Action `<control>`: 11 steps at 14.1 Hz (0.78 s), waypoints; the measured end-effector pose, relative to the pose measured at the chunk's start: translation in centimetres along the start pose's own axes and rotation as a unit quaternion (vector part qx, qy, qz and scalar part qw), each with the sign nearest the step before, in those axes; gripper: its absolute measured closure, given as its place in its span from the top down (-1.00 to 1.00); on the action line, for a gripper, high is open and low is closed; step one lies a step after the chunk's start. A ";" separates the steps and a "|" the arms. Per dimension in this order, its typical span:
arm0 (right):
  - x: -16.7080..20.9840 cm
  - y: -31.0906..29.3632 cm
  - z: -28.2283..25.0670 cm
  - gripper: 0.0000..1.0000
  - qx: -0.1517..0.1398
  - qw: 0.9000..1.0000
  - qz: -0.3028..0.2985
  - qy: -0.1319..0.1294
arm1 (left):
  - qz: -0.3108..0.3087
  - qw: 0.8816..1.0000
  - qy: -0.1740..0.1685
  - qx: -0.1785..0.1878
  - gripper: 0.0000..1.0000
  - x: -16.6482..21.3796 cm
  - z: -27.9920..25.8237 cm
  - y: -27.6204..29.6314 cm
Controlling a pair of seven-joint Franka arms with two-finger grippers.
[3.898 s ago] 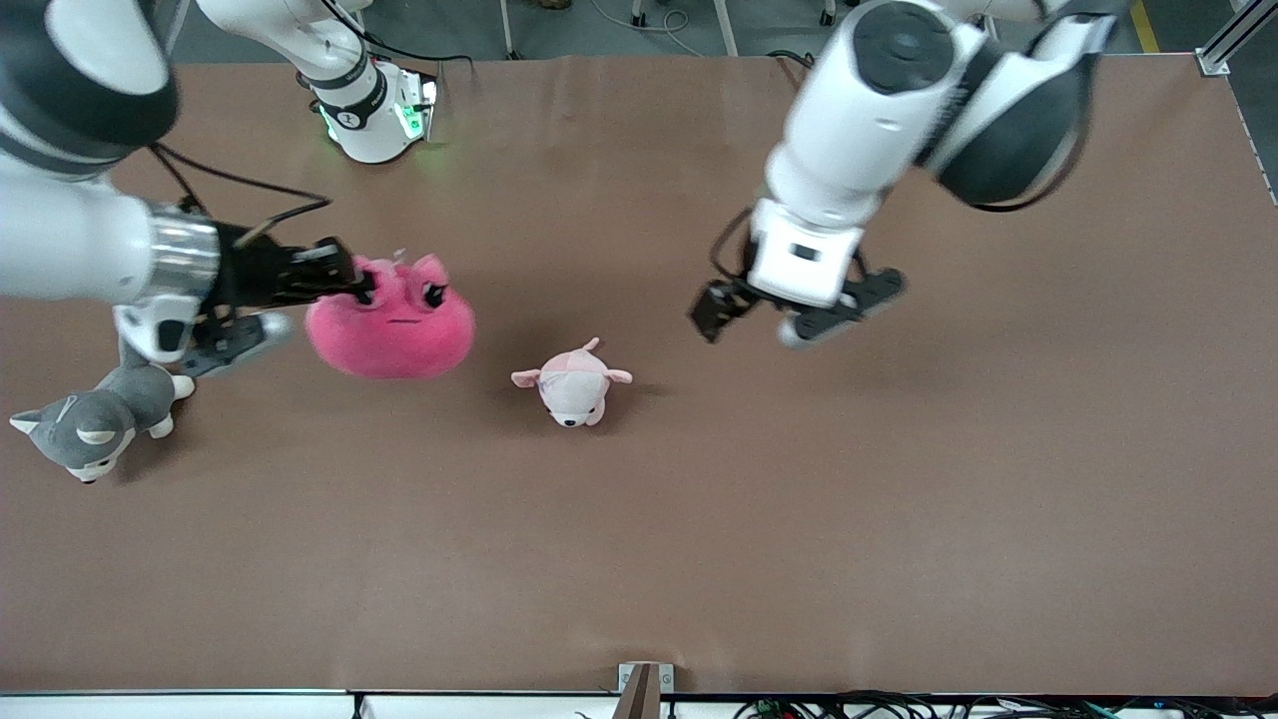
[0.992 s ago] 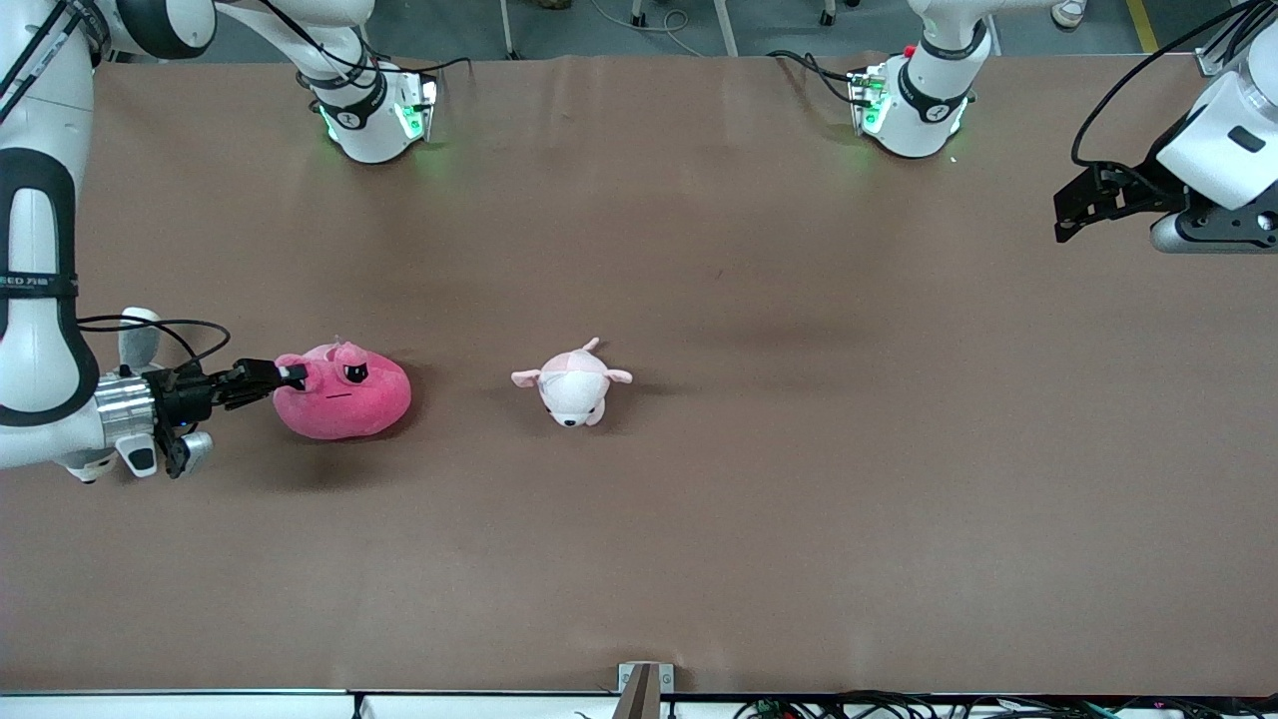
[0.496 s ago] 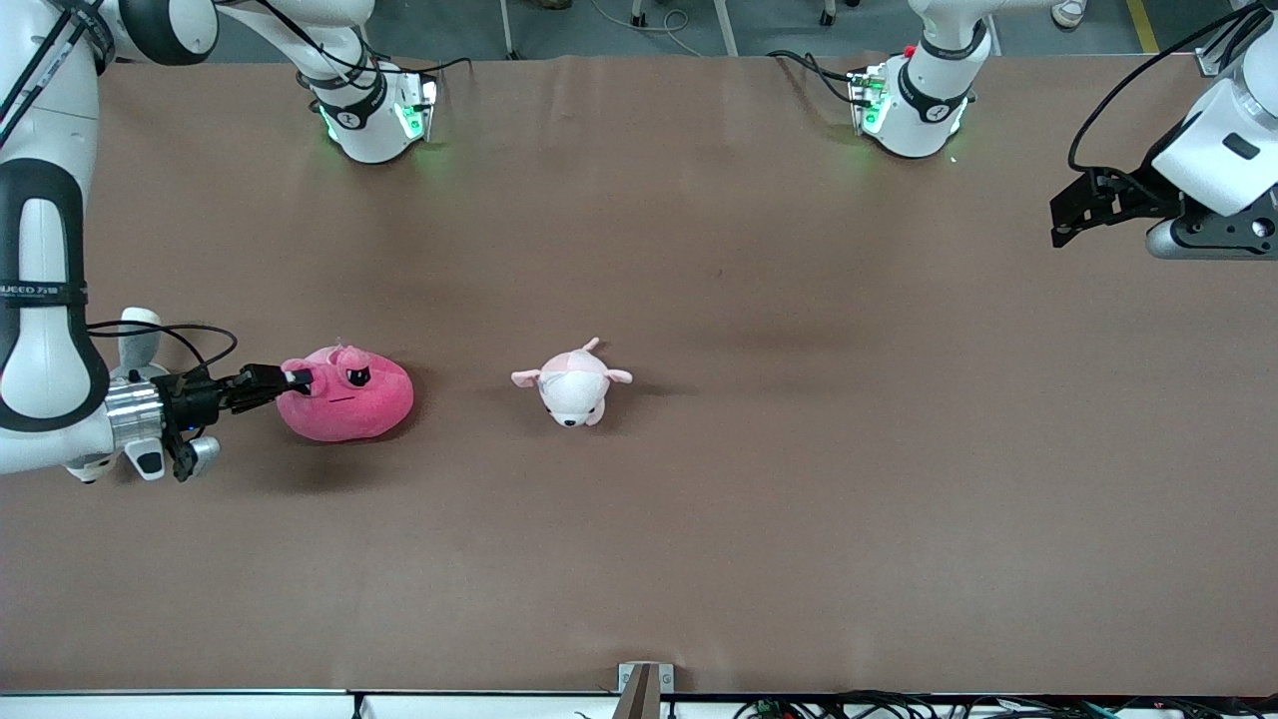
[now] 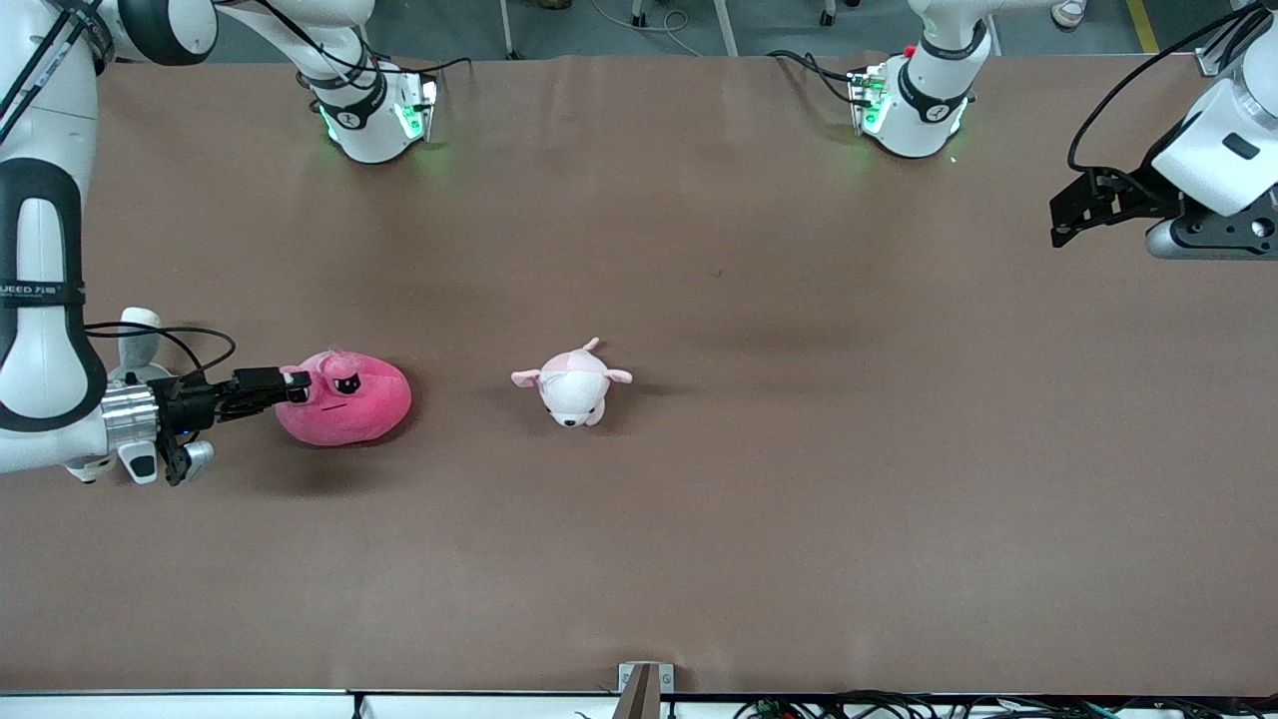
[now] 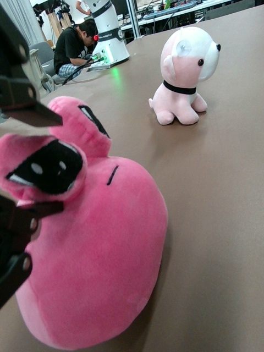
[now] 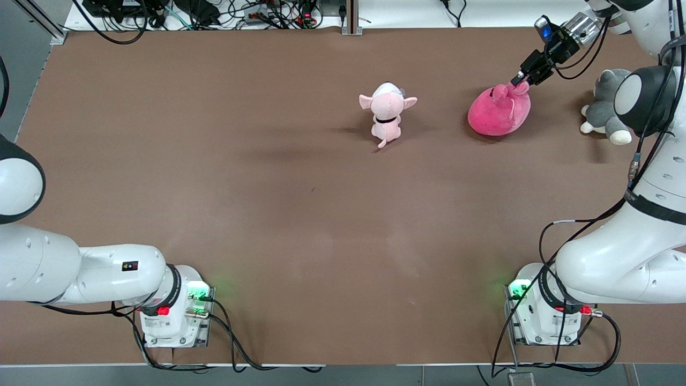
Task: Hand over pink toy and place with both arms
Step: 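Lower the pink toy onto the table beside the grey cat, then open the right gripper and draw it back from the pink toy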
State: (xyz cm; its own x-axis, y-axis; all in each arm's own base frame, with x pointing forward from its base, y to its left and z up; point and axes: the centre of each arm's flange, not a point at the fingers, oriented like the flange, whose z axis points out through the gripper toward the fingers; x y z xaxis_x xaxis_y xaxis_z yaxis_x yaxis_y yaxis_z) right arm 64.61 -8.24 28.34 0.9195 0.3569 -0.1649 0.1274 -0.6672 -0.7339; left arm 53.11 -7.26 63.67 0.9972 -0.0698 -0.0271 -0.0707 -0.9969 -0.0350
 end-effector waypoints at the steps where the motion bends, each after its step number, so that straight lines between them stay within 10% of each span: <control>1: -0.1 0.1 -0.1 0.64 0.000 1.000 0.002 0.001 | 0.000 1.000 0.000 0.000 1.00 0.0 0.0 0.0; 3: -0.2 0.2 -0.6 0.99 -0.002 1.000 0.004 0.005 | 0.000 1.000 0.000 0.000 1.00 0.0 0.0 0.0; 11: 0.2 -4.7 -6.3 1.00 -0.029 0.998 0.054 0.011 | 0.001 1.000 -0.002 -0.017 1.00 0.0 0.1 0.4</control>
State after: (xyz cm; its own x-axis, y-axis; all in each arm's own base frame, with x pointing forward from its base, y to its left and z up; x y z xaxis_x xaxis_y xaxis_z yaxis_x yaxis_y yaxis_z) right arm 66.57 -9.10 35.91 0.9367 0.2670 -0.2265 0.0478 -0.7385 -0.6726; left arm 53.08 -7.63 63.61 0.9970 -0.0718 -0.0305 -0.0719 -0.9974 -0.0016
